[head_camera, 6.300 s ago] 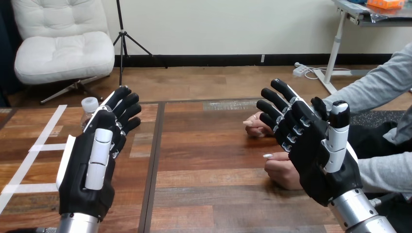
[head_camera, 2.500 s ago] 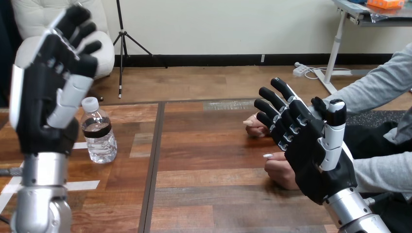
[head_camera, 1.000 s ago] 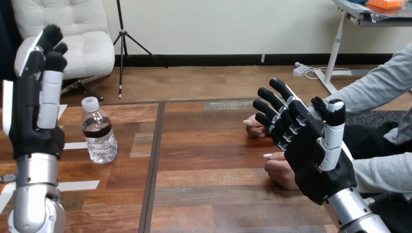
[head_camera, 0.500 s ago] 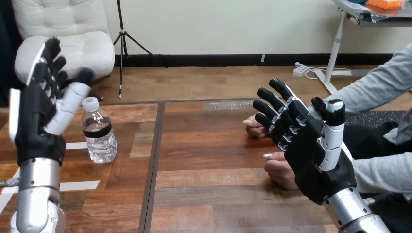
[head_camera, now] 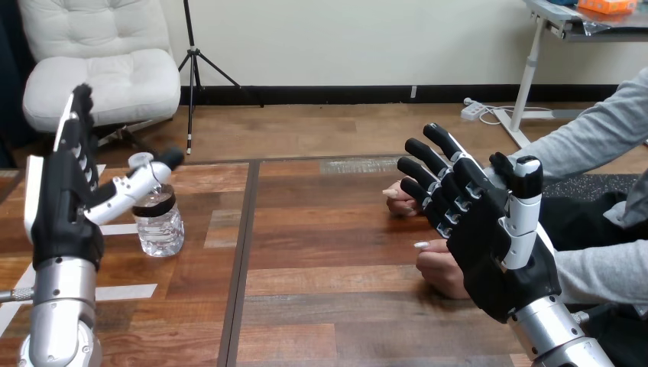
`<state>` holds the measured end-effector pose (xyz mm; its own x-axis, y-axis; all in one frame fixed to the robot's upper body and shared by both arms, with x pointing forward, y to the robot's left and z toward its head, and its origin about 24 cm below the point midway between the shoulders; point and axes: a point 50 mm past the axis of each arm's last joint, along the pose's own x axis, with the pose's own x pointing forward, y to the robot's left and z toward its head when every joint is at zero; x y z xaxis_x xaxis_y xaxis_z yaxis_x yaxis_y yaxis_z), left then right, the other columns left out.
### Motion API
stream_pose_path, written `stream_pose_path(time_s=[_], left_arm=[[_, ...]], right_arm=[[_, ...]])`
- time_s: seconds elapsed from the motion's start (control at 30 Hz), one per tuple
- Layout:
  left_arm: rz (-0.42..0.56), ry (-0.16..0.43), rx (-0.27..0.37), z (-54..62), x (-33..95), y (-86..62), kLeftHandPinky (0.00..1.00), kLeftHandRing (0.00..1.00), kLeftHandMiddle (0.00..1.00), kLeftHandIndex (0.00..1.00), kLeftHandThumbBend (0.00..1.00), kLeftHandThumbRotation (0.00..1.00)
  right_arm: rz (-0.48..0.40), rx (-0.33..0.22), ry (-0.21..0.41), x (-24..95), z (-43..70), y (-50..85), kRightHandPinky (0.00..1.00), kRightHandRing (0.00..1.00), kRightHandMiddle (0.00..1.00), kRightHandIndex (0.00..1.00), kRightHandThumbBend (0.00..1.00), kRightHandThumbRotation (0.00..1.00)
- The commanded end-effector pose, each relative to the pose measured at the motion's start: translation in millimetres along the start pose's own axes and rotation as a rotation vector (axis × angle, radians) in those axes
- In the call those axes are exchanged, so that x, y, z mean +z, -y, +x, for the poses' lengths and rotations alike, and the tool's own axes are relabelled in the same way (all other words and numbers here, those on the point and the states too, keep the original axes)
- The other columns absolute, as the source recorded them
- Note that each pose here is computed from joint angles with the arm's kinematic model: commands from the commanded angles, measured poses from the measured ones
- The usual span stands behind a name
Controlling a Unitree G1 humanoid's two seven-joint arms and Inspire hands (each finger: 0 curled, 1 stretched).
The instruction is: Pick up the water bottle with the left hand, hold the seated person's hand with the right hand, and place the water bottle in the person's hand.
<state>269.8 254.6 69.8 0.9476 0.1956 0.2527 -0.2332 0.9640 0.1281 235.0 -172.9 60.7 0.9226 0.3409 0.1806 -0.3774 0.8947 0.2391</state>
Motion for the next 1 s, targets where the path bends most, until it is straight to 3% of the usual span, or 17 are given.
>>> stream_pose_path(time_s=[0.0,0.63,0.97], left_arm=[[0.049,0.083,-0.013,20.9,17.0,-0.1,1.0,1.0,1.0,0.98,1.0,0.0],[0.073,-0.01,-0.021,25.9,-0.1,1.1,1.0,1.0,1.0,1.0,1.0,0.0],[0.136,-0.072,-0.029,29.8,-10.0,1.3,1.0,1.0,1.0,1.0,1.0,0.04]], right_arm=[[-0.025,0.031,0.067,15.5,11.1,-2.9,0.96,0.93,0.93,0.96,0.96,1.0],[-0.029,0.036,0.068,15.0,10.4,-2.4,0.96,0.93,0.93,0.95,0.96,1.0],[-0.028,0.032,0.066,15.1,10.0,-1.9,0.96,0.93,0.93,0.95,0.96,1.0]])
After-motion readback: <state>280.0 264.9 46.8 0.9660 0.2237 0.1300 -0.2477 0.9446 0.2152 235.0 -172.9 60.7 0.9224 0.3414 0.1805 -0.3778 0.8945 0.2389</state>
